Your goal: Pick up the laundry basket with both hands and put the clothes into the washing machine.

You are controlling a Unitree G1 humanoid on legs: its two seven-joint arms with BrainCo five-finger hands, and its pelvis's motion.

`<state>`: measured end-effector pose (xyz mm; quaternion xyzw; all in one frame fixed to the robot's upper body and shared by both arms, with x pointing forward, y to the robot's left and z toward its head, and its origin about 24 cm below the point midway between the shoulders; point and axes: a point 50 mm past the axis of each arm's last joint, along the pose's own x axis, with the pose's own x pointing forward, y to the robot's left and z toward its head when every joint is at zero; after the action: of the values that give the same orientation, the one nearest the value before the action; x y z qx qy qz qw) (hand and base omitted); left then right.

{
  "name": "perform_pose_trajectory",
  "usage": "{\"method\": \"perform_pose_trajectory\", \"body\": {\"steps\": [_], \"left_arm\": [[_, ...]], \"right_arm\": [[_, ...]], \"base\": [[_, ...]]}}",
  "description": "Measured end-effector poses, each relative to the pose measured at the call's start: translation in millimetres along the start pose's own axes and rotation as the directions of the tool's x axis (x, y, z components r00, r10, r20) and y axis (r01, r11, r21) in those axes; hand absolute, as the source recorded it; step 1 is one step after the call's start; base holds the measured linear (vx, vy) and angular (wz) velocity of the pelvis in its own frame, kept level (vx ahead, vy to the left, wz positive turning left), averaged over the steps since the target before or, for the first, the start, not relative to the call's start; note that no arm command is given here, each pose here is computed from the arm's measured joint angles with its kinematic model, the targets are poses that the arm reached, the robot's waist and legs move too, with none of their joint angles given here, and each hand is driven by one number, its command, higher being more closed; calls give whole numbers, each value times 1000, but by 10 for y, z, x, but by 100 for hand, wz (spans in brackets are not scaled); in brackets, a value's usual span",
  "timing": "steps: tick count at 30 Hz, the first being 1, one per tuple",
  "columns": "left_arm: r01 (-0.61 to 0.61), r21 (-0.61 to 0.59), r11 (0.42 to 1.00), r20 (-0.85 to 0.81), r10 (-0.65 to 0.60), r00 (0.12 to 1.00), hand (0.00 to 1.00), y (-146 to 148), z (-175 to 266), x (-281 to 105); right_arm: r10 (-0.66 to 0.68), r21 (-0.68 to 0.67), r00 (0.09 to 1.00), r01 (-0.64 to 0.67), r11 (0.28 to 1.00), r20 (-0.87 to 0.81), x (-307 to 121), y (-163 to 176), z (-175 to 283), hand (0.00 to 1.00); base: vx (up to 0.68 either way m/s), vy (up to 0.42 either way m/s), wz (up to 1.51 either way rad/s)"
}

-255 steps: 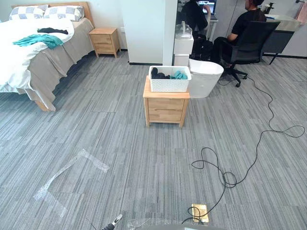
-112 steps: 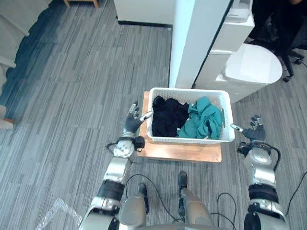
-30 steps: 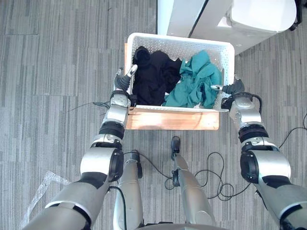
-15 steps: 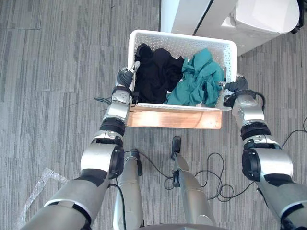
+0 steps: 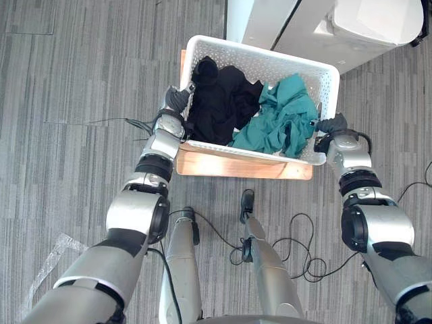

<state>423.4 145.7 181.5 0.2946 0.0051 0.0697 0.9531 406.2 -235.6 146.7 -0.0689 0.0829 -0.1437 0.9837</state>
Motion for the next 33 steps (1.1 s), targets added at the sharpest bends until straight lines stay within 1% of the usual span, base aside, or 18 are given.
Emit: {"method": "perform_pose_trajectory", "body": {"steps": [6,9,14,19,23,25,26,30,33], "left_arm": [[24,23,999,7,-25,1000,100,-3,1,2],[38,37,999,-4,-38,999,100,-10,-55,-5],[77,31,997,-114,-73,991,100,-142,-563,-125],[151,-3,989,-244,-147,959,100,-418,-1132,-394],[222,-60,973,-293,-229,928,100,-695,-1439,-673],[254,-64,965,-305,-262,916,100,-767,-1584,-811],[266,-69,961,-301,-275,913,100,-806,-1670,-928],[279,-82,957,-283,-290,914,100,-881,-1758,-1167],[291,-126,948,-267,-315,911,100,-927,-1810,-1412]], "right_arm": [[9,41,1000,-9,999,-10,2,-40,-28,100],[18,64,999,-16,998,-35,-12,-13,-139,100],[68,88,993,-59,994,-95,-75,62,-449,100],[76,80,991,-67,994,-108,-208,-31,-762,100],[38,61,993,-32,998,-108,-358,-200,-990,100],[37,45,993,-32,998,-111,-427,-240,-1082,100],[33,34,992,-29,999,-120,-511,-262,-1197,100],[8,15,987,-5,1000,-162,-700,-332,-1463,100],[-33,15,977,37,999,-211,-974,-433,-1747,100]], "base": [[-19,-9,0],[0,0,0],[-2,-7,2],[22,-26,13],[91,-4,15],[120,-8,12],[98,-17,15],[76,-10,11],[40,10,8]]}}
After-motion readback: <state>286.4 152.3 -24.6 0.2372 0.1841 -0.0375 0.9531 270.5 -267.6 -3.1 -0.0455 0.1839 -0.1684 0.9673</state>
